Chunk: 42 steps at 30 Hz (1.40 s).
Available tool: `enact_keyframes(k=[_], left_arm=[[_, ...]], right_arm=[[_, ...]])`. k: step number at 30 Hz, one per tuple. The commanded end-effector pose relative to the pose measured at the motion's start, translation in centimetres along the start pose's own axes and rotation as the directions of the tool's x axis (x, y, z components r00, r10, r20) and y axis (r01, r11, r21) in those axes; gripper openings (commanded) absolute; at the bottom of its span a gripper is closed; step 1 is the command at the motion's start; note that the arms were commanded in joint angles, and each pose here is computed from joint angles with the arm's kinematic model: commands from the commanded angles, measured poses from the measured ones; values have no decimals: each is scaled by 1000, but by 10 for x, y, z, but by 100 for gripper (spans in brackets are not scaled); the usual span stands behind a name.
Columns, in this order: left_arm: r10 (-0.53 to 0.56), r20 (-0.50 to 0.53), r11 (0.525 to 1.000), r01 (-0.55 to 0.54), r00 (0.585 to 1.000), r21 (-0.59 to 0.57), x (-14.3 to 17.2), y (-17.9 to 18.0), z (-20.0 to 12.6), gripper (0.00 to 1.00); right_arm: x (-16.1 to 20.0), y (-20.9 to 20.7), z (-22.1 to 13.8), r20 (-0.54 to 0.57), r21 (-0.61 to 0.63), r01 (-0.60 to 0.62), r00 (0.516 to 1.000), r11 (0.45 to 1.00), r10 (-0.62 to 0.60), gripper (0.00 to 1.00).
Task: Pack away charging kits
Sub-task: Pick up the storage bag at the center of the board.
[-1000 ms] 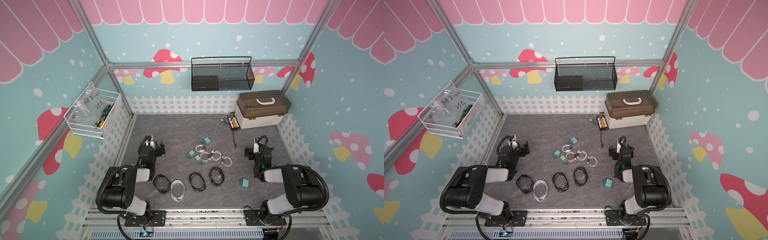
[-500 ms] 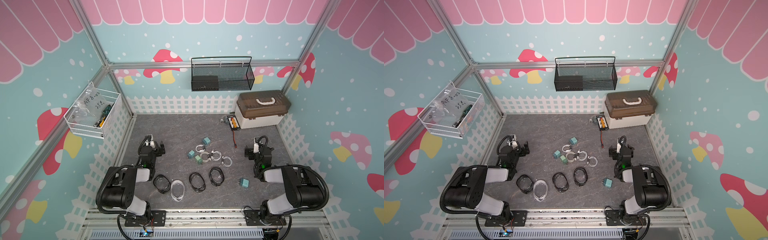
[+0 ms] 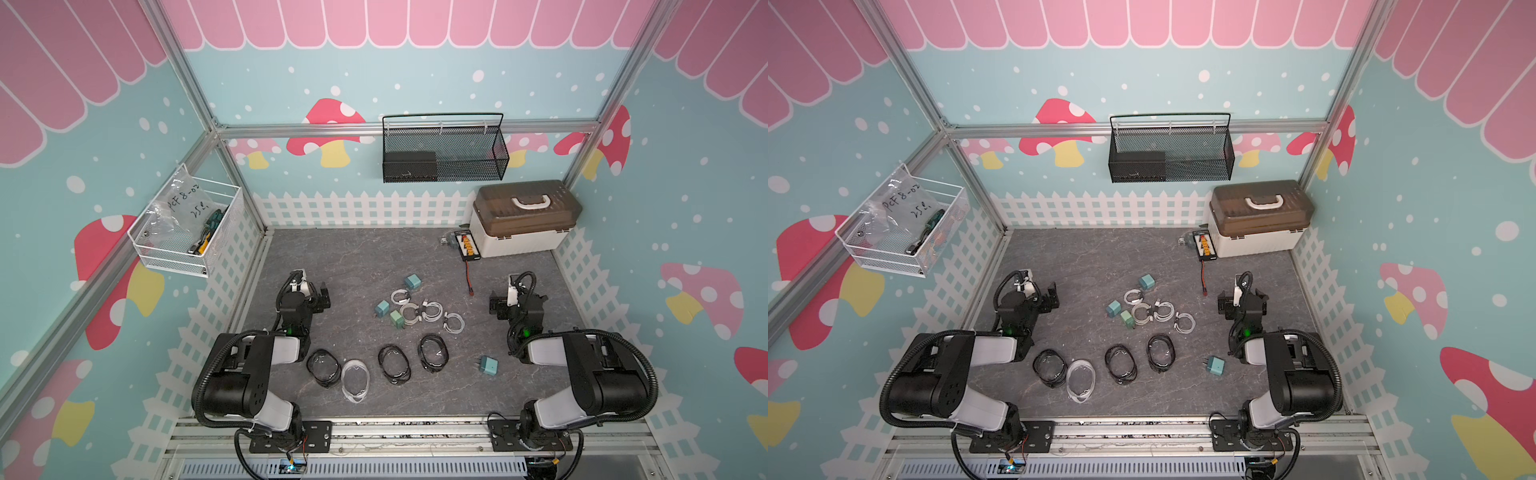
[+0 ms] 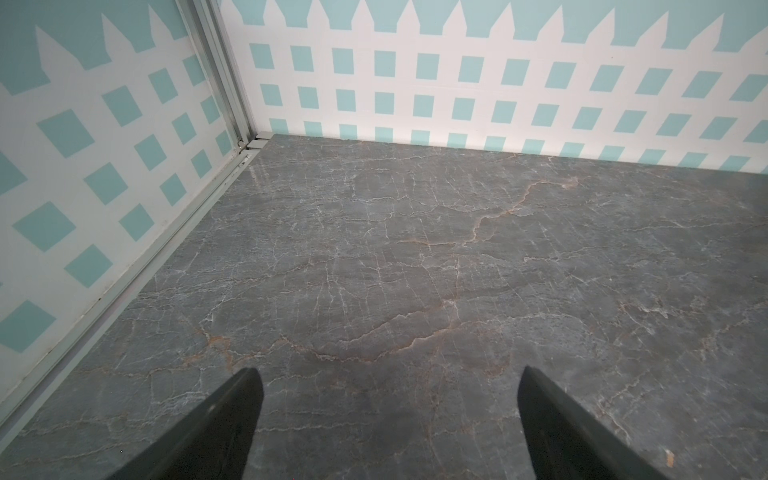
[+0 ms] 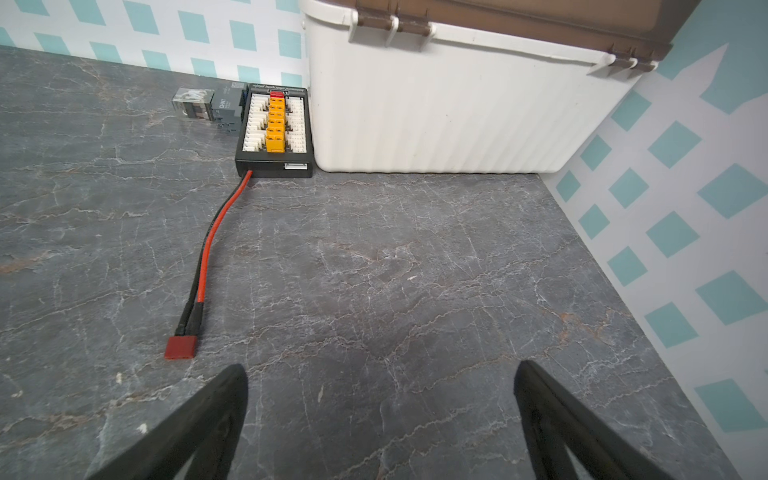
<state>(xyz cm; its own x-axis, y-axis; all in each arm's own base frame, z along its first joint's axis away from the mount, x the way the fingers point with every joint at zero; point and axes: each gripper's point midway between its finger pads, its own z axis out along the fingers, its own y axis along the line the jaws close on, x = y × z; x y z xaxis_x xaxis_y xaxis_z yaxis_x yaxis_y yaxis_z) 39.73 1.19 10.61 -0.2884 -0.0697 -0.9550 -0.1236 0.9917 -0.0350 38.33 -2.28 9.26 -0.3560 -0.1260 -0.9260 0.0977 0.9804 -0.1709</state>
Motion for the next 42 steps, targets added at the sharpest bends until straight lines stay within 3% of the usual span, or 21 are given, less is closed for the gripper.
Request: enact_keyframes(k=[1, 6, 9, 12, 13, 15, 17, 18, 21, 24, 26, 28, 29, 32, 36, 38, 42], left_arm=[[-7, 63, 999, 10, 998, -44, -18, 5, -4, 99], [-14, 146, 989, 35, 989, -145, -52, 17, -40, 99], [-125, 148, 985, 141, 981, -103, -74, 14, -54, 99], [-278, 128, 959, 283, 952, -22, -91, 4, -68, 99], [-349, 89, 936, 352, 933, -18, -91, 3, -72, 99], [-354, -14, 932, 354, 935, 74, -88, -17, -79, 99], [-407, -45, 908, 410, 912, 84, -82, -19, -84, 99], [-469, -56, 880, 472, 881, 57, -75, -13, -85, 99], [-554, -118, 812, 566, 824, 139, -73, -20, -88, 99], [-592, -214, 763, 625, 777, 161, -71, -30, -91, 99], [-579, -282, 756, 633, 765, 165, -69, -39, -95, 99], [-595, -318, 741, 657, 738, 138, -65, -39, -101, 99], [-606, -328, 735, 668, 725, 119, -65, -39, -105, 99], [-664, -288, 704, 707, 690, 71, -69, -28, -119, 99], [-669, -188, 715, 692, 719, 98, -81, -17, -139, 99], [-643, -216, 725, 675, 735, 139, -79, -24, -145, 99], [-609, -348, 697, 690, 713, 195, -75, -50, -161, 99]], right_arm=[[-21, -21, -19, 89, 102, -56, 995, 993, 47, 99], [-34, -39, -54, 178, 164, -125, 979, 978, 96, 99], [-49, -42, -69, 204, 121, -272, 948, 955, 245, 99], [-77, -32, -87, 252, -18, -412, 880, 911, 403, 99], [-80, -29, -92, 219, -52, -466, 858, 883, 465, 99], [-93, -5, -106, 140, -184, -407, 890, 895, 434, 99], [-111, 17, -122, 161, -342, -361, 887, 868, 432, 99], [-117, 25, -132, 181, -409, -349, 874, 843, 450, 99], [-113, 24, -144, 171, -447, -439, 813, 779, 557, 99], [-120, 39, -151, 123, -517, -394, 845, 760, 521, 99], [-110, 28, -137, 22, -417, -521, 814, 745, 581, 99], [-79, 2, -123, -84, -164, -698, 714, 697, 695, 99], [-80, 0, -122, -88, -152, -715, 697, 682, 712, 99], [-103, 23, -129, -103, -310, -616, 779, 725, 618, 99], [-111, 26, -130, -115, -329, -600, 792, 729, 600, 99], [-112, 42, -127, -176, -391, -572, 815, 721, 552, 99], [-88, 54, -109, -310, -347, -601, 798, 720, 516, 99]])
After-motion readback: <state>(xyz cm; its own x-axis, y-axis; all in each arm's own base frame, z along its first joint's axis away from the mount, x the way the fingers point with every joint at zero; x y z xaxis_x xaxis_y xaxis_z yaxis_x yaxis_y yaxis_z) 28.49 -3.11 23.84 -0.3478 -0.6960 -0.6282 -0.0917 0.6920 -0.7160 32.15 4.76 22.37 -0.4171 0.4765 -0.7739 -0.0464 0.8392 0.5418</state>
